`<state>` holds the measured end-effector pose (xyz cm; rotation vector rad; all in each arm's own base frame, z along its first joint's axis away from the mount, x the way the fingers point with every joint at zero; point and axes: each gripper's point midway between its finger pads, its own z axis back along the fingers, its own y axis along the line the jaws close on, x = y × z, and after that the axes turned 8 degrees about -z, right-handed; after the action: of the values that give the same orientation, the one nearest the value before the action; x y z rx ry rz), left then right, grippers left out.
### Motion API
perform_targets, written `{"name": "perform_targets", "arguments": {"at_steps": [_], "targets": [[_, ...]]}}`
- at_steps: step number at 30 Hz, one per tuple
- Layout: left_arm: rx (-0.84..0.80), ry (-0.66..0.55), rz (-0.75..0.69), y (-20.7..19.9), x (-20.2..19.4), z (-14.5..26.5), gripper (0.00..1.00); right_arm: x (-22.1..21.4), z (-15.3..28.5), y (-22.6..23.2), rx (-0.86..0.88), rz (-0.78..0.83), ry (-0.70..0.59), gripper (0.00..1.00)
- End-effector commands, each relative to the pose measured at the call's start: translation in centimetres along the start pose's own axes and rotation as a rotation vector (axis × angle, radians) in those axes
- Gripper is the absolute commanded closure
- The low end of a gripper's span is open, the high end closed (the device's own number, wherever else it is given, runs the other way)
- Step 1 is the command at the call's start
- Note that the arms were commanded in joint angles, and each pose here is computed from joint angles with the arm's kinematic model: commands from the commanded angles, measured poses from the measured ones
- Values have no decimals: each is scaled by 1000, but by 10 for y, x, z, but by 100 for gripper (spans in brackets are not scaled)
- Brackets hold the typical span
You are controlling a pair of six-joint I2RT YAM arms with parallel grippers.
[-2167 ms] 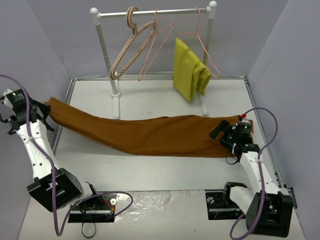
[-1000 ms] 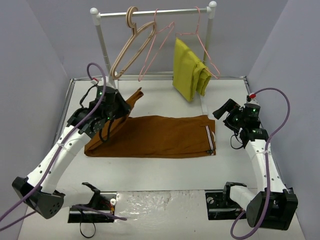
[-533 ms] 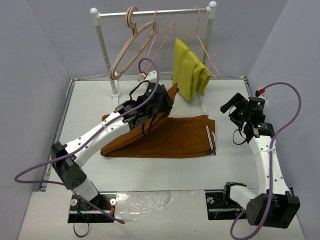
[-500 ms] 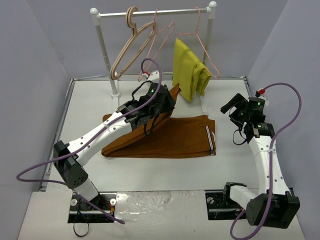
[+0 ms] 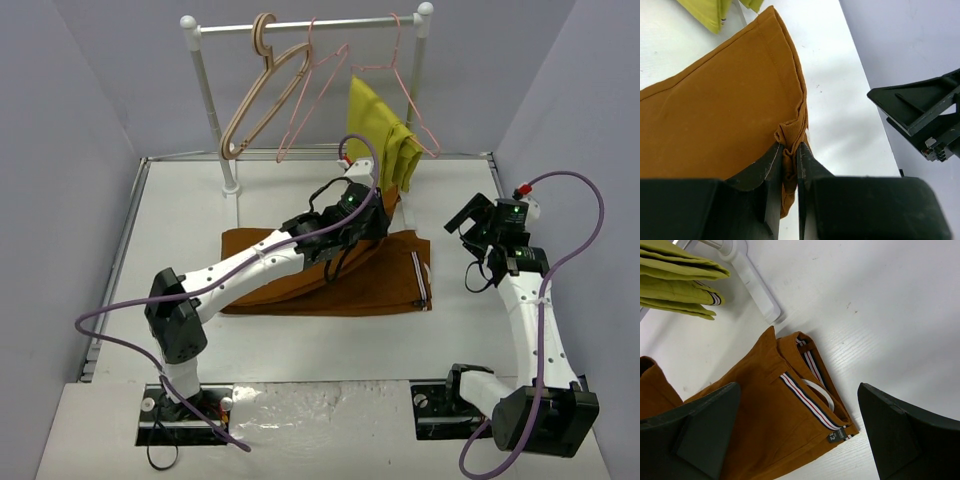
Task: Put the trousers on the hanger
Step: Fold the trousers at the center of the board.
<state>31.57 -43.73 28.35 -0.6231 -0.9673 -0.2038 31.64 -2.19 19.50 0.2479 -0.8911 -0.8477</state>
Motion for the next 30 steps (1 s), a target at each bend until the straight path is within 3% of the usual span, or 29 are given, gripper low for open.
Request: {"name": "perform_targets", "arguments": {"at_steps": [1, 8, 14, 18, 19, 23, 26, 29, 30], "targets": [[-113, -97, -12, -34, 33, 3, 98, -1, 2, -11, -39, 6, -13, 0], [-107, -88, -47, -37, -7, -38, 98, -8, -3, -17, -52, 14, 13, 0], [-215, -85, -106, -72, -29, -52, 97, -12, -6, -16, -44, 48, 38, 0], [-241, -55, -127, -79, -55, -59, 77, -13, -10, -13, -34, 74, 60, 0], [-249, -45, -130, -81, -59, -60, 60, -13, -11, -13, -36, 81, 60, 0], [-217, -10, -158, -71, -67, -59, 29, -15, -11, -13, -29, 106, 69, 0], [-158, -3, -178, -48, -60, -38, 16, -19, -11, -11, -19, 130, 76, 0], [-102, -5, -119, -15, -40, -15, 15, -23, -13, -6, 8, 144, 82, 2], [-42, 25, -99, 16, -49, -15, 15, -29, -12, 0, 30, 152, 96, 3]]}}
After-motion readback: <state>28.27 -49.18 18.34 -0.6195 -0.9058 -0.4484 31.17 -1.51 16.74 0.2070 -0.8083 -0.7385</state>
